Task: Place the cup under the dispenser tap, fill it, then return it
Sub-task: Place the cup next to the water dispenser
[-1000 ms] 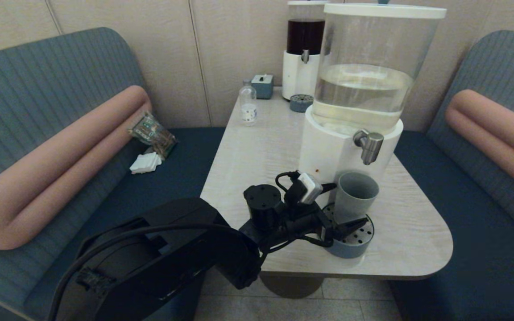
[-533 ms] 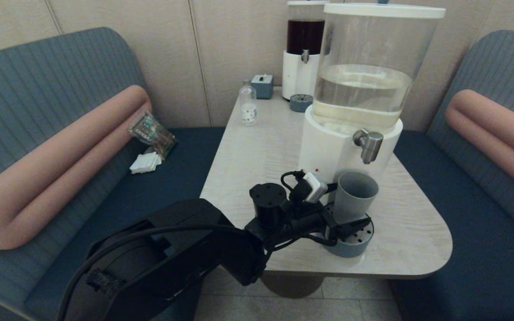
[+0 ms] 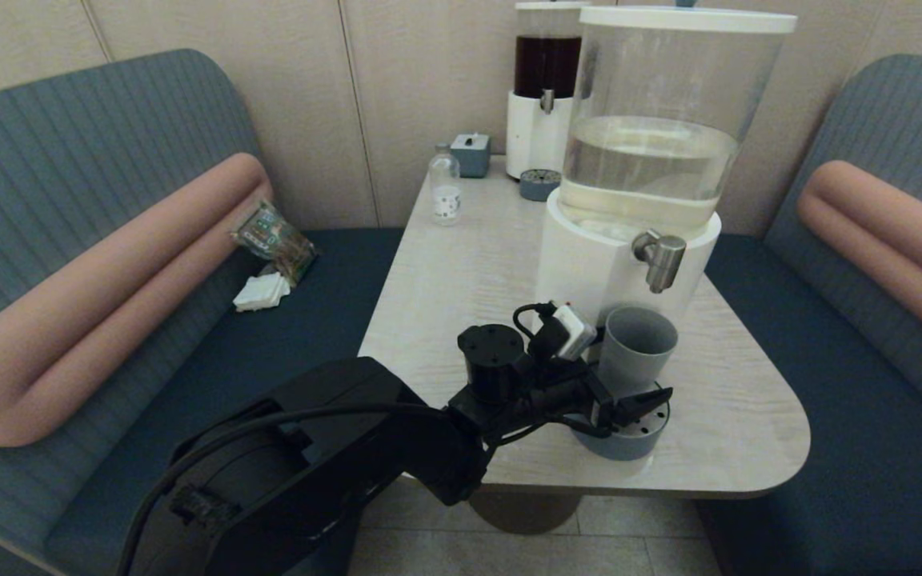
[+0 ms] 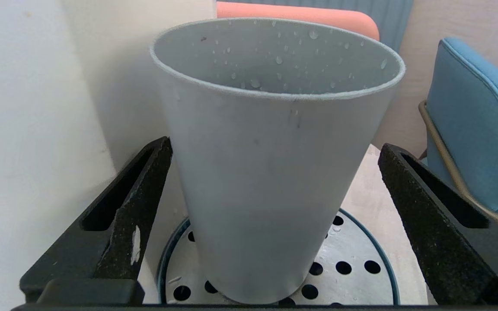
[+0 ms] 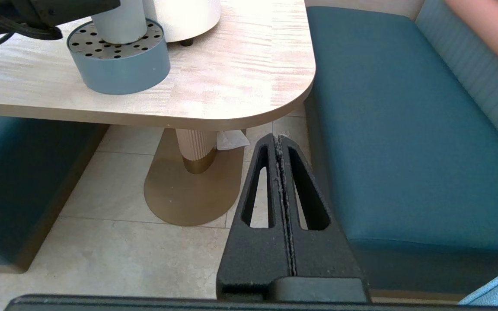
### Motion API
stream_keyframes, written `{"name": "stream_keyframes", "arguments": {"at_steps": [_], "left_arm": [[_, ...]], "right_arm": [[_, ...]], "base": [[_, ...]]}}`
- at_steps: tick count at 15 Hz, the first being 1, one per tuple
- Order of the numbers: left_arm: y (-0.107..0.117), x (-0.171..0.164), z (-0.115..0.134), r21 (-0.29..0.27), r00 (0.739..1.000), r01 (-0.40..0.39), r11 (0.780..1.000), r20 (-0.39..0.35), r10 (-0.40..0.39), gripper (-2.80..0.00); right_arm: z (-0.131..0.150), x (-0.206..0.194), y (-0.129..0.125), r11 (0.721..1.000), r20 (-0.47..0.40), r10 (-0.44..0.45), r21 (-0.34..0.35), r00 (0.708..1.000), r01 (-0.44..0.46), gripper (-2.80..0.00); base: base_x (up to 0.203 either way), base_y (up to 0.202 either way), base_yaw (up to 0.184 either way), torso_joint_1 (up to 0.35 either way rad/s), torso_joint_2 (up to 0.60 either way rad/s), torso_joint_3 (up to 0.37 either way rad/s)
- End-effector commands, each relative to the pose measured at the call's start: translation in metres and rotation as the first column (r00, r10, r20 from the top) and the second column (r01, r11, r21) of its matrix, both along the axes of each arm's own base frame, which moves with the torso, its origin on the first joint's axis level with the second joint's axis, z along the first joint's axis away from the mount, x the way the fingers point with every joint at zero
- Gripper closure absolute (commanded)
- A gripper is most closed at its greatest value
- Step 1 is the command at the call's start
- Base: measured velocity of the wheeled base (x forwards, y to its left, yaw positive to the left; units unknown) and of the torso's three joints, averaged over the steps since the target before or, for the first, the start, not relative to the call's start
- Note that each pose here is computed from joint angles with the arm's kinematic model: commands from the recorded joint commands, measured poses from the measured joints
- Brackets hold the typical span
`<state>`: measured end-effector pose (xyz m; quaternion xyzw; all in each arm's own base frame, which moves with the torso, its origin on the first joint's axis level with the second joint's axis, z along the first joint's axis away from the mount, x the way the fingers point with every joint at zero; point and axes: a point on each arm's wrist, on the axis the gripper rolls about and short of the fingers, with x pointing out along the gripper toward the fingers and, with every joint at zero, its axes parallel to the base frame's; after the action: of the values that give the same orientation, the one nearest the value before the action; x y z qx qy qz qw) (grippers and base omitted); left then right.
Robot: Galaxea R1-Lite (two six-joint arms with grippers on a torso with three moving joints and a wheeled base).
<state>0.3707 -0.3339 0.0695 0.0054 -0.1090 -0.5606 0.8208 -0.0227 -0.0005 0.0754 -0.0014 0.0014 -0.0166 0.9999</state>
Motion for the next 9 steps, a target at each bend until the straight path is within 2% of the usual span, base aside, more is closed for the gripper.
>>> {"name": "stream_keyframes", "arguments": {"at_steps": [1, 6, 7, 8, 9], "left_arm": [[-0.0024, 0.0029, -0.0017, -0.002, 1.0, 0.001, 1.0, 0.003, -0.001, -2.8], [-0.0056, 0.0066, 0.0004, -0.001, 1.0, 0.001, 1.0, 0.002, -0.001, -2.8], [-0.0057, 0.0066, 0.0009, -0.003, 1.0, 0.001, 1.0, 0.004, -0.001, -0.17], [-0.006, 0.0071, 0.0016, -0.009, 1.0, 0.001, 1.0, 0.011, -0.001, 0.0], [-0.0064, 0.0074, 0.0034, -0.015, 1.0, 0.002, 1.0, 0.018, -0.002, 0.0]], "right_arm": [[-0.0003, 0.0002, 0.0, 1.0, -0.002, 0.001, 0.0, 1.0, -0.001, 0.0], [-0.0004, 0.0002, 0.0, 1.0, -0.003, -0.001, 0.0, 1.0, 0.001, 0.0], [-0.0001, 0.0001, 0.0, 1.0, -0.002, -0.001, 0.0, 1.0, 0.001, 0.0], [-0.0004, 0.0002, 0.0, 1.0, -0.002, 0.001, 0.0, 1.0, -0.001, 0.0], [-0.0004, 0.0002, 0.0, 1.0, -0.003, -0.001, 0.0, 1.0, 0.001, 0.0]], "base": [[0.0, 0.0, 0.0, 0.0, 0.0, 0.0], [0.0, 0.0, 0.0, 0.0, 0.0, 0.0], [0.0, 0.0, 0.0, 0.0, 0.0, 0.0], [0.0, 0.0, 0.0, 0.0, 0.0, 0.0], [0.0, 0.0, 0.0, 0.0, 0.0, 0.0]]}}
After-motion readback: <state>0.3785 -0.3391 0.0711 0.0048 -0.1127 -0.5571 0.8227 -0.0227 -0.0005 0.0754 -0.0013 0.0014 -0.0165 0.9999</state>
